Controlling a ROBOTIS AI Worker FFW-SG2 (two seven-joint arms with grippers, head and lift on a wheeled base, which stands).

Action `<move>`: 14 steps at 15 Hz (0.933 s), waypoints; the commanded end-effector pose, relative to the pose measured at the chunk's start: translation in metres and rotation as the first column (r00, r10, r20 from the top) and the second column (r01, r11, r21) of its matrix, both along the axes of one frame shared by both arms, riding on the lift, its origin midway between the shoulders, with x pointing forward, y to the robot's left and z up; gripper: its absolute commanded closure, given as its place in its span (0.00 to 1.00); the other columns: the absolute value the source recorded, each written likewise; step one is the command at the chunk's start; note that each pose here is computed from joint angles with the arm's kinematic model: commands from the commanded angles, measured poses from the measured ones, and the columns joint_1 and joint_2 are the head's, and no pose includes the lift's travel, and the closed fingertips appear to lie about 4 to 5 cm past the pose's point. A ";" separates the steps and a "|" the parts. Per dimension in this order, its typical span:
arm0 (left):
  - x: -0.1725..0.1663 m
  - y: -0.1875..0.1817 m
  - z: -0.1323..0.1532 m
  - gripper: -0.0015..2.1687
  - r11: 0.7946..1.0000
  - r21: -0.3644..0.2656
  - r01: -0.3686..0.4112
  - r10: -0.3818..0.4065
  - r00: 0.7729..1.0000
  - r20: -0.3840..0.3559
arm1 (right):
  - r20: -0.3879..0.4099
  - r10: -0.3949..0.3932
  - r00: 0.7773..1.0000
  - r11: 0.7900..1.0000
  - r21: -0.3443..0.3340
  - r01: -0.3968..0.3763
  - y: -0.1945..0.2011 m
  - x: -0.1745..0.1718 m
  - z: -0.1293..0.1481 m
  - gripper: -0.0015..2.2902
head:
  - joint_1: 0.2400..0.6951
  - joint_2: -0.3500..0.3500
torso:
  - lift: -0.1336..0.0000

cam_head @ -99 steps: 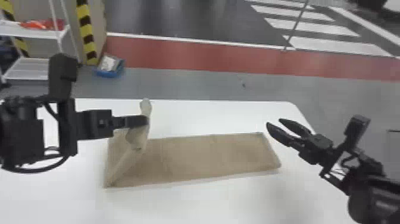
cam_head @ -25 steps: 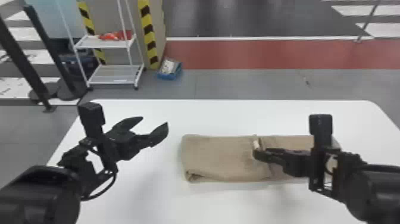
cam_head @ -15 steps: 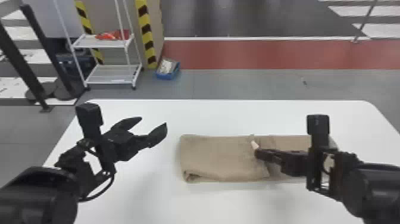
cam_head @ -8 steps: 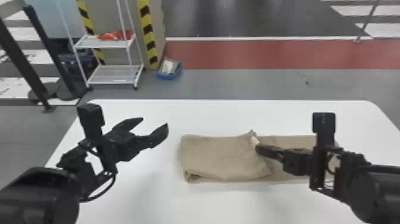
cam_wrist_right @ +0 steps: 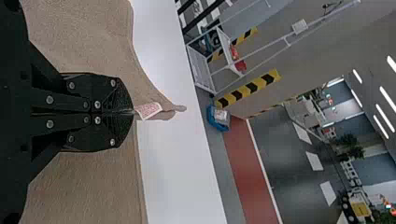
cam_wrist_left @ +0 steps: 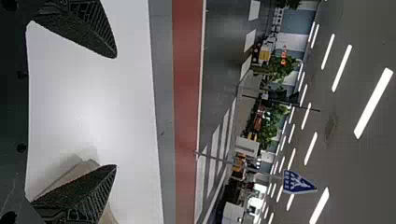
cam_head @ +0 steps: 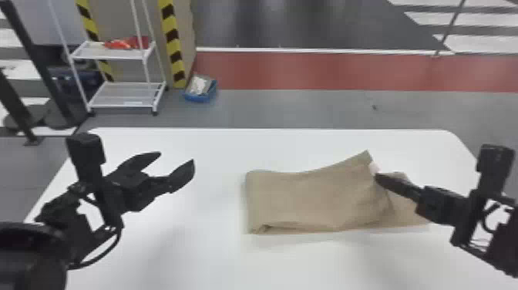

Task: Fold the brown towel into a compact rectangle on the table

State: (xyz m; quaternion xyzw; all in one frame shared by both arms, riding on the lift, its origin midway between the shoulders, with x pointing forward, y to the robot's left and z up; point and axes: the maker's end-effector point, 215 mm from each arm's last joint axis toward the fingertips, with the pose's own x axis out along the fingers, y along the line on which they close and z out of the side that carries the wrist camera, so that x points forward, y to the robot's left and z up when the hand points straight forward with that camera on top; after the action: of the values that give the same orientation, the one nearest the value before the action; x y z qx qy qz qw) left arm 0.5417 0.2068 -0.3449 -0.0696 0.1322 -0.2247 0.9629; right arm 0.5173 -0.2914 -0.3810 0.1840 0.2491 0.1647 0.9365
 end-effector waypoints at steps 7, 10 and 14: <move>-0.003 -0.005 -0.005 0.02 1.000 0.010 0.006 -0.006 1.000 -0.016 | 0.013 0.003 1.000 1.000 -0.008 -0.003 -0.014 -0.004 0.007 0.54 | 1.00 0.36 | 0.07; -0.004 -0.006 -0.004 0.02 1.000 0.013 0.008 -0.008 1.000 -0.021 | 0.068 -0.100 0.993 0.995 0.018 0.099 -0.084 -0.021 0.038 0.54 | 1.00 0.34 | 0.07; -0.004 -0.009 -0.001 0.02 1.000 0.016 0.013 -0.013 1.000 -0.016 | 0.005 -0.110 0.994 0.993 0.036 0.110 -0.103 -0.015 -0.001 0.54 | 1.00 0.22 | 0.07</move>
State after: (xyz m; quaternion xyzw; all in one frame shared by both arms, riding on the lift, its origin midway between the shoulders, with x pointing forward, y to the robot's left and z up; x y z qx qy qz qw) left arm 0.5378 0.2000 -0.3461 -0.0636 0.1419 -0.2277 0.9612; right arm 0.4971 -0.3970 -0.3635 0.2127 0.2195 0.1181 0.9448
